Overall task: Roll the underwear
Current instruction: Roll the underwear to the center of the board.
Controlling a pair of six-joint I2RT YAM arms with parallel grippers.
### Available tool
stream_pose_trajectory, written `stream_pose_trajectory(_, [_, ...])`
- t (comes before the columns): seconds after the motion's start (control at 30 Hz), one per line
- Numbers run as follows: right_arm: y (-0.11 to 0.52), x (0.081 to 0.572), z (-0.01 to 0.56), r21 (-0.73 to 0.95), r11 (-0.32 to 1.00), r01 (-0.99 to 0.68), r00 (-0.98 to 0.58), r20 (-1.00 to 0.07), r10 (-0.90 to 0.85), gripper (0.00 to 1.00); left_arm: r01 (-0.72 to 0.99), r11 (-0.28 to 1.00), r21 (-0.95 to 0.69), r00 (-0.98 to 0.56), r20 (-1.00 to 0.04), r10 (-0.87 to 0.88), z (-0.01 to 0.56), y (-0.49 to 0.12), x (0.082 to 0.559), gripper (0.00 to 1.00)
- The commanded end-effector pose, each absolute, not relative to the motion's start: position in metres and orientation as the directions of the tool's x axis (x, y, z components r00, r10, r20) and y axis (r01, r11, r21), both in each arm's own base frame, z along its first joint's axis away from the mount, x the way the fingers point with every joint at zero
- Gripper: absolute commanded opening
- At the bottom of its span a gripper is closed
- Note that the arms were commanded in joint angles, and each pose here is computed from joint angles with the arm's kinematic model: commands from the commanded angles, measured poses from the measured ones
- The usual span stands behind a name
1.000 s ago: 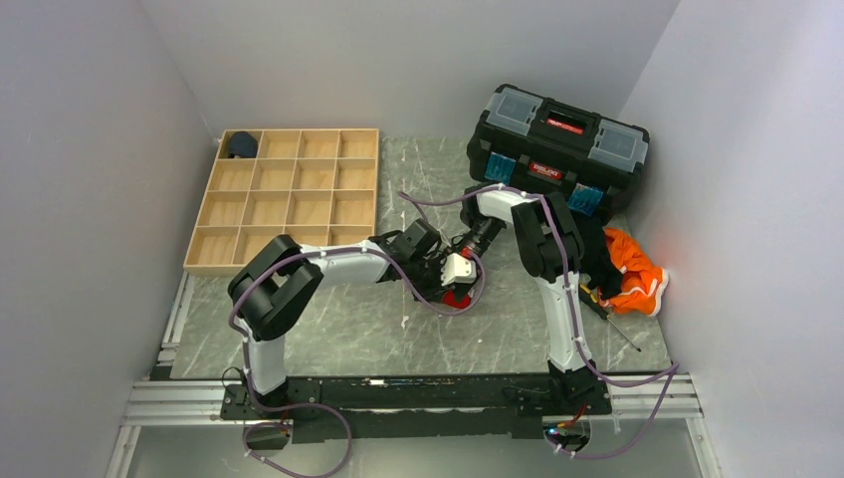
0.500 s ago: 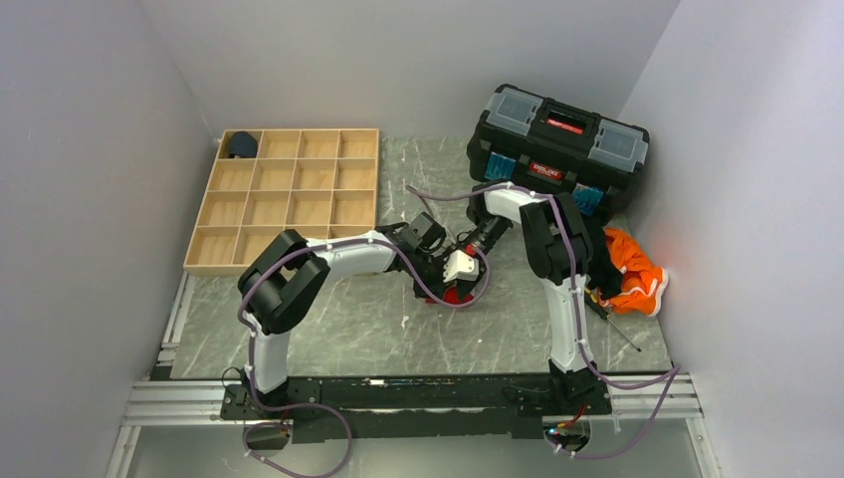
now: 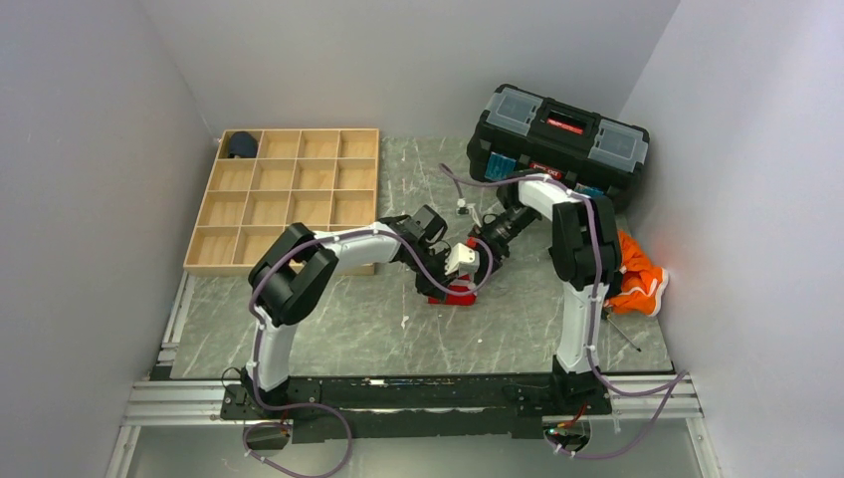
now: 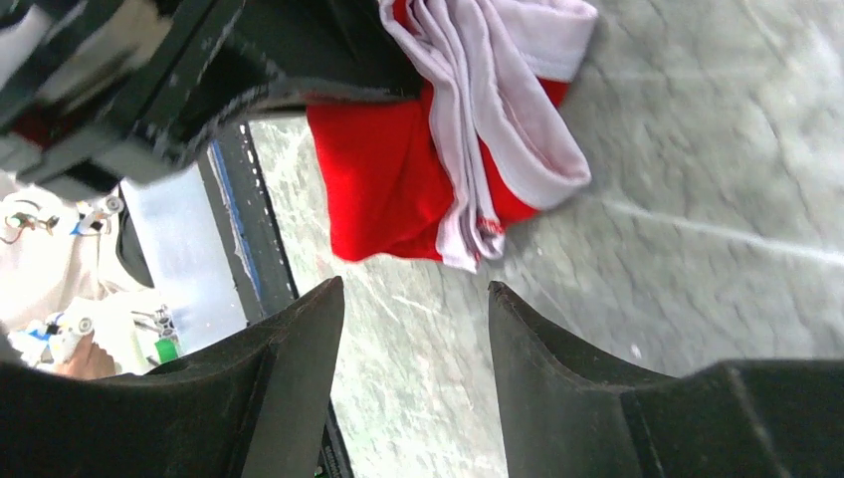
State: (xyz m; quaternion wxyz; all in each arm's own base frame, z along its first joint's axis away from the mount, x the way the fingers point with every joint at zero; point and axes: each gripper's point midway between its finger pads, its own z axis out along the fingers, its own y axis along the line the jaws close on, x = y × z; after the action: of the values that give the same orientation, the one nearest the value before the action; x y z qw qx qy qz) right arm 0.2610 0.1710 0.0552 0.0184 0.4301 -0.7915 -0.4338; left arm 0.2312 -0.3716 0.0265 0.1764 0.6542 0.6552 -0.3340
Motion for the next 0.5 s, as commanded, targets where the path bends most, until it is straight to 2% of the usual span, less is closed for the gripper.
stream_pose_trajectory(0.0, [0.158, 0.272, 0.076, 0.647, 0.249, -0.72, -0.623, -0.445, -0.643, 0.57, 0.918, -0.045, -0.395, -0.189, -0.534, 0.824, -0.016, -0.35, 0.2, 0.0])
stream_pose_trajectory(0.23, [0.128, 0.286, 0.086, 0.584, 0.398, -0.708, -0.696, -0.479, -0.535, 0.56, 0.841, 0.016, -0.541, -0.334, -0.496, 0.801, -0.015, -0.349, 0.213, 0.0])
stream_pose_trajectory(0.47, [0.118, 0.29, 0.109, 0.455, 0.484, -0.748, -0.659, -0.595, -0.46, 0.57, 0.723, 0.059, -0.689, -0.458, -0.413, 0.788, -0.016, -0.349, 0.225, 0.0])
